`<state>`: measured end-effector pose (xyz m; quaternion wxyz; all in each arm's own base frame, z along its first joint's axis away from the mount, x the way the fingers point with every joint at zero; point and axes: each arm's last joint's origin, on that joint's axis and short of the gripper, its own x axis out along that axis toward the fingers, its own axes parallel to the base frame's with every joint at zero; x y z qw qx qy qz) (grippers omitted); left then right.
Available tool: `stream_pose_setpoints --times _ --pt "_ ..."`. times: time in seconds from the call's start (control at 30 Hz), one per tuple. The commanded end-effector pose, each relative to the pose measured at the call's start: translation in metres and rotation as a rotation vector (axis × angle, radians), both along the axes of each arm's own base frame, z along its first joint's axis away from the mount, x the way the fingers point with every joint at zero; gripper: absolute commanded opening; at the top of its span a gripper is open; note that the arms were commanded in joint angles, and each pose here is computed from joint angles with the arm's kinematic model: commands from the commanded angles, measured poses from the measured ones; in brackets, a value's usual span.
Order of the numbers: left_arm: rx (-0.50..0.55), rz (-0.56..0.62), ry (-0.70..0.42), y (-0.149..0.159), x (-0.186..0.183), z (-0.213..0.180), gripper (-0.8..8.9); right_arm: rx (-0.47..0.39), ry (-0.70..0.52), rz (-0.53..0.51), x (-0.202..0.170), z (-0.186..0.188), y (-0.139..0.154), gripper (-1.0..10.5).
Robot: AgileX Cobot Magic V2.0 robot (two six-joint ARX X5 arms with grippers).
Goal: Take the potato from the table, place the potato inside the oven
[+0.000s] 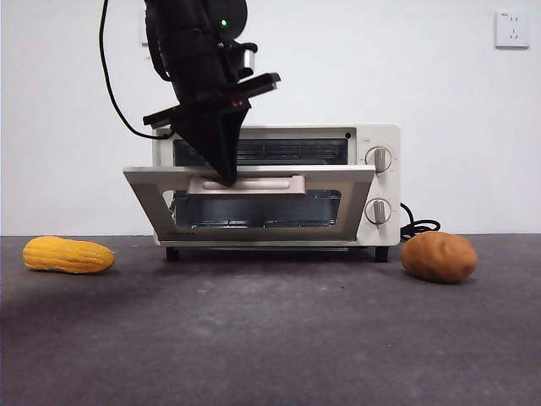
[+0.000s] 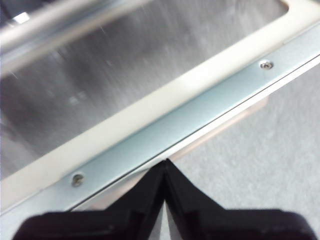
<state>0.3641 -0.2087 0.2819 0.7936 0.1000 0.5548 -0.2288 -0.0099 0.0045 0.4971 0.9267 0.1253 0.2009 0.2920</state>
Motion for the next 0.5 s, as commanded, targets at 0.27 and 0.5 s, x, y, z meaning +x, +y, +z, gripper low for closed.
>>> stream_pose_setpoints --times 0.27,0.5 --pt "0.039 0.005 -0.037 -0.010 0.006 -0.017 -0.06 -0.069 0.067 -0.124 0.012 -0.014 0.001 -0.1" --pt "0.074 -0.004 0.022 -0.010 0.000 -0.039 -0.06 -0.161 0.162 -0.127 0.034 -0.040 0.009 -0.1"
